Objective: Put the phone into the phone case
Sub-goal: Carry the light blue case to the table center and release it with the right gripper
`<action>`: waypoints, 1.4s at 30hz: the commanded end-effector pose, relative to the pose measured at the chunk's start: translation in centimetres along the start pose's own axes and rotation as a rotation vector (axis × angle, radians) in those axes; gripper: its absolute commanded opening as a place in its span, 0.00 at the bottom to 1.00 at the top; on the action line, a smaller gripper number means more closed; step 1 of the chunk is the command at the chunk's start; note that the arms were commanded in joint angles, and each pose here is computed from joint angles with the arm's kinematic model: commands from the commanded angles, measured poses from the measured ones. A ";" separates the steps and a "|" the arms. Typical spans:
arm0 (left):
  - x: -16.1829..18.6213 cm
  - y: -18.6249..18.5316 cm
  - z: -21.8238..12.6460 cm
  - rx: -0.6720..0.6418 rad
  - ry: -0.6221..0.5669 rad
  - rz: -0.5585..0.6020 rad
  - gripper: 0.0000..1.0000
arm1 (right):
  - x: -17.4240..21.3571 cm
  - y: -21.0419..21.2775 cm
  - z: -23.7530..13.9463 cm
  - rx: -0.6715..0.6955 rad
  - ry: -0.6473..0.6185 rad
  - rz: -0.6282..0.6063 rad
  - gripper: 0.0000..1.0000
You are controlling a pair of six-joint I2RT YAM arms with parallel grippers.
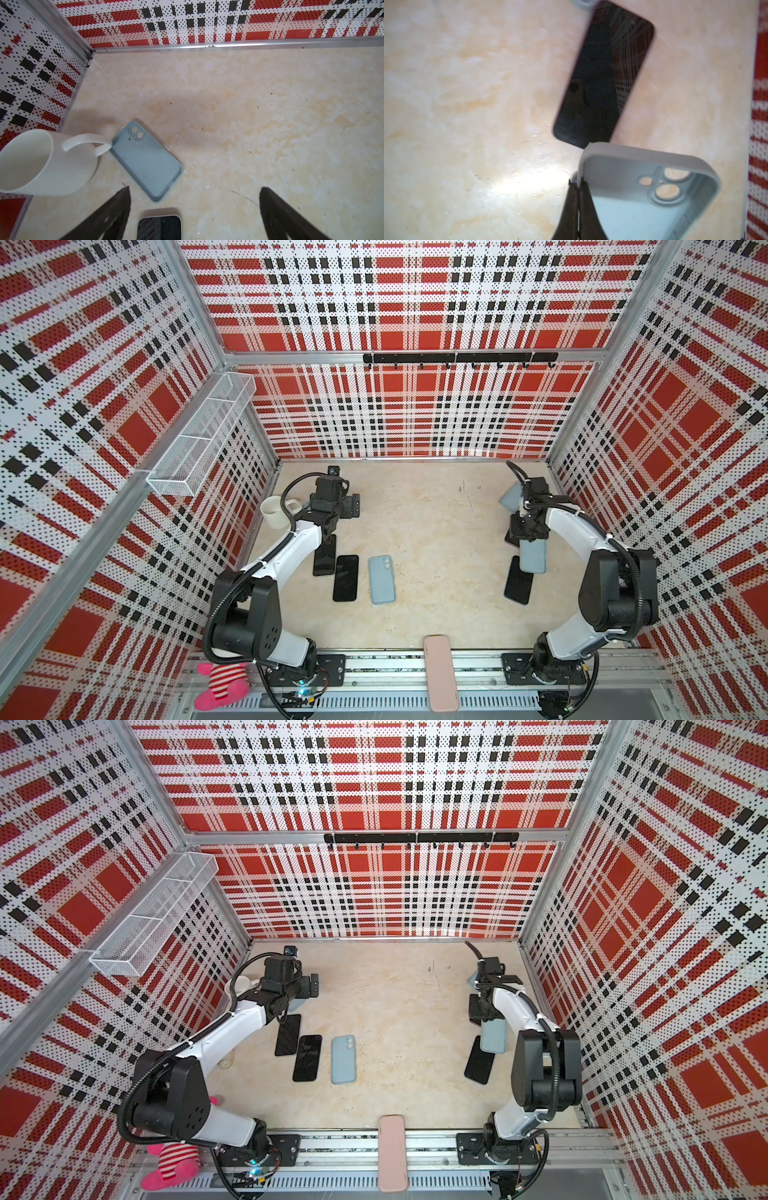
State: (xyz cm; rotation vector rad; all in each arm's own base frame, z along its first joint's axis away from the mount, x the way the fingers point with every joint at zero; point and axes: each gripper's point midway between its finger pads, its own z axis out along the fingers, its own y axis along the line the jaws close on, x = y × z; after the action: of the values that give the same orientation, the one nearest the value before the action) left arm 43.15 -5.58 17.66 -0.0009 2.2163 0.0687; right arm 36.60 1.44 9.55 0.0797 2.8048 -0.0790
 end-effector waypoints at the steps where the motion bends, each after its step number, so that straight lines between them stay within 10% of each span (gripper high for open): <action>1: 0.0 0.2 -0.8 -0.005 -0.008 -0.002 0.98 | -0.9 6.1 0.4 -0.093 -0.005 -0.262 0.00; 12: -0.1 1.0 -0.9 -0.021 -0.007 -0.030 0.98 | 2.5 22.0 0.2 -0.452 -0.014 -1.153 0.00; 18: 0.2 2.8 -0.3 -0.041 0.015 -0.092 0.98 | 2.7 24.7 0.5 -0.479 0.004 -1.414 0.00; 36: 2.0 6.3 1.7 -0.077 0.113 -0.171 0.98 | 3.9 27.0 3.1 -0.414 0.130 -1.613 0.00; 42: 2.8 6.3 2.2 -0.083 0.147 -0.159 0.98 | 3.3 27.5 1.9 -0.420 0.104 -1.560 0.23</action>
State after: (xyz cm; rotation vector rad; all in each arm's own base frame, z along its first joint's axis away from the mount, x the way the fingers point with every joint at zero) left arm 42.59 0.76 13.89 -0.2380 2.3464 0.0756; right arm 36.03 28.13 4.03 -2.1241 2.1916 0.1274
